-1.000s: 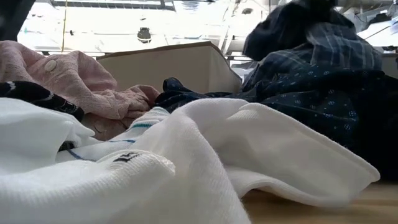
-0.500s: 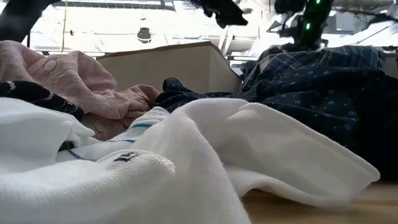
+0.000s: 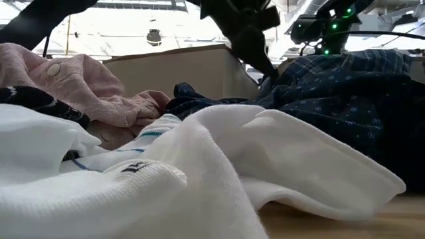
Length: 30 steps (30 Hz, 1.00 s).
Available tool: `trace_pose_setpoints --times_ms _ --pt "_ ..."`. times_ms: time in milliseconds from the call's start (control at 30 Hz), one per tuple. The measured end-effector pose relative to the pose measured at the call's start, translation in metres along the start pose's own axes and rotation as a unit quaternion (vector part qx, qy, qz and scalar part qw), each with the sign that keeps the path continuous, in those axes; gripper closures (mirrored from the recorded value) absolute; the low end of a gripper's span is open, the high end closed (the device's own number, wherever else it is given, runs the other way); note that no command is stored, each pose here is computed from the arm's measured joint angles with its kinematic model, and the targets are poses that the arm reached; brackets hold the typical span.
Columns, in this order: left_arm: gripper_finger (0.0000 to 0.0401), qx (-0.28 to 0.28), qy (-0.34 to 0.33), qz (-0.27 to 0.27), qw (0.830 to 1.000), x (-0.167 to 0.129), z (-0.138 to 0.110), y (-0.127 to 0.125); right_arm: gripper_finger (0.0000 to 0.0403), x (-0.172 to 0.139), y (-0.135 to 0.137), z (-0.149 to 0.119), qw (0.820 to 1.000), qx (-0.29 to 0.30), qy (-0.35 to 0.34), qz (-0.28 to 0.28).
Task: Sort clothes
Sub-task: Put the blue plaid shirt into the right laundry organizer
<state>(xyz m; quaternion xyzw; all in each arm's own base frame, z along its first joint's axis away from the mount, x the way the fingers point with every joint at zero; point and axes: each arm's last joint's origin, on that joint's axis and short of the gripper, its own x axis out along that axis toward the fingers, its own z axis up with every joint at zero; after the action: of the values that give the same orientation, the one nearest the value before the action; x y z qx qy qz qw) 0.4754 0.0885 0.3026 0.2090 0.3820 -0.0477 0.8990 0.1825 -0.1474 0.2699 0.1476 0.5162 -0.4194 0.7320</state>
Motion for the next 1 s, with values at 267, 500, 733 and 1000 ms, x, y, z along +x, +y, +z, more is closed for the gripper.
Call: trace_pose_setpoints --times_ms 267,500,733,1000 --pt "0.0177 -0.028 0.041 0.113 0.992 0.019 0.003 -0.005 0.0317 -0.024 -0.002 -0.004 0.998 0.005 -0.059 0.015" --pt "0.0177 0.007 0.075 0.178 0.981 0.018 0.018 -0.031 0.031 -0.049 -0.008 -0.014 0.994 0.013 -0.107 0.026" --pt "0.0177 0.058 0.097 0.21 0.971 0.016 0.032 -0.06 0.031 -0.063 -0.014 -0.022 0.991 0.021 -0.13 0.03" --pt "0.0177 0.059 0.114 0.258 0.958 0.014 0.036 -0.065 0.031 -0.068 -0.007 -0.027 0.99 0.007 -0.131 0.045"
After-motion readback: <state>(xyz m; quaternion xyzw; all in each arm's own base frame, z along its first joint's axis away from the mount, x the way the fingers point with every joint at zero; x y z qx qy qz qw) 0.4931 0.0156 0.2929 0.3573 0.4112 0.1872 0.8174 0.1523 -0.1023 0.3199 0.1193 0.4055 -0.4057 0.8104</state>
